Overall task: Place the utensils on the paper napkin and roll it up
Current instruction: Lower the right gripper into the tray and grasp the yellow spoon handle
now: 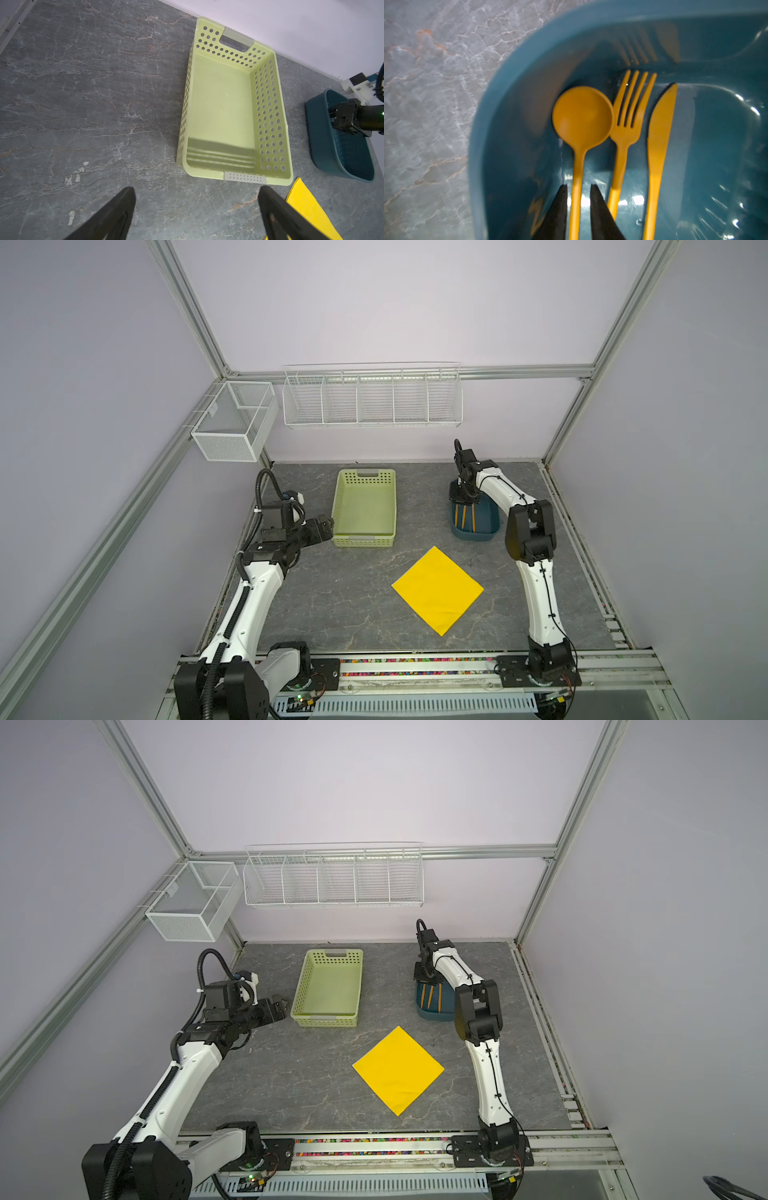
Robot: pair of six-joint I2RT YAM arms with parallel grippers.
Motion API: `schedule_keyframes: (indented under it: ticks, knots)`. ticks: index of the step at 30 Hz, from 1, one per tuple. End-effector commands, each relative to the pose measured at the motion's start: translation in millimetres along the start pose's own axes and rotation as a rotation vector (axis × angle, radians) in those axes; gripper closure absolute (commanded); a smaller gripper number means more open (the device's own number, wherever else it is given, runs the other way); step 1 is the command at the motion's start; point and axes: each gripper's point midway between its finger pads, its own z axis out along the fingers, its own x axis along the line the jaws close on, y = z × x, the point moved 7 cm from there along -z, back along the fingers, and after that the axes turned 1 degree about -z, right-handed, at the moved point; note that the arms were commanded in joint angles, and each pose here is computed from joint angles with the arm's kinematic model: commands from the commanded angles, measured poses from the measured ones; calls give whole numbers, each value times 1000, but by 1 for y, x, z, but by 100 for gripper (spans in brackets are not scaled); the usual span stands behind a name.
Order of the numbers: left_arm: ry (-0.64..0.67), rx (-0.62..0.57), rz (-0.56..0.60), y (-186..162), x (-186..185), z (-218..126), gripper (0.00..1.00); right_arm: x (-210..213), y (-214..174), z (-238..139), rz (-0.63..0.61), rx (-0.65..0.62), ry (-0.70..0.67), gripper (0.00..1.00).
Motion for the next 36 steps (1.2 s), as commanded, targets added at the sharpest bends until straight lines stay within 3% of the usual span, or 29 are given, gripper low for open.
schedule_keyframes:
  ticks: [1, 17, 36]
  knots:
    - [10, -6, -6, 4, 1, -3, 6, 3, -1, 5, -12, 19, -13, 77]
    - [34, -30, 2, 6, 2, -9, 6, 1, -25, 12, -71, 145, -63, 79]
    - [42, -29, 3, 6, 3, -9, 7, -7, -27, 23, -75, 154, -70, 84]
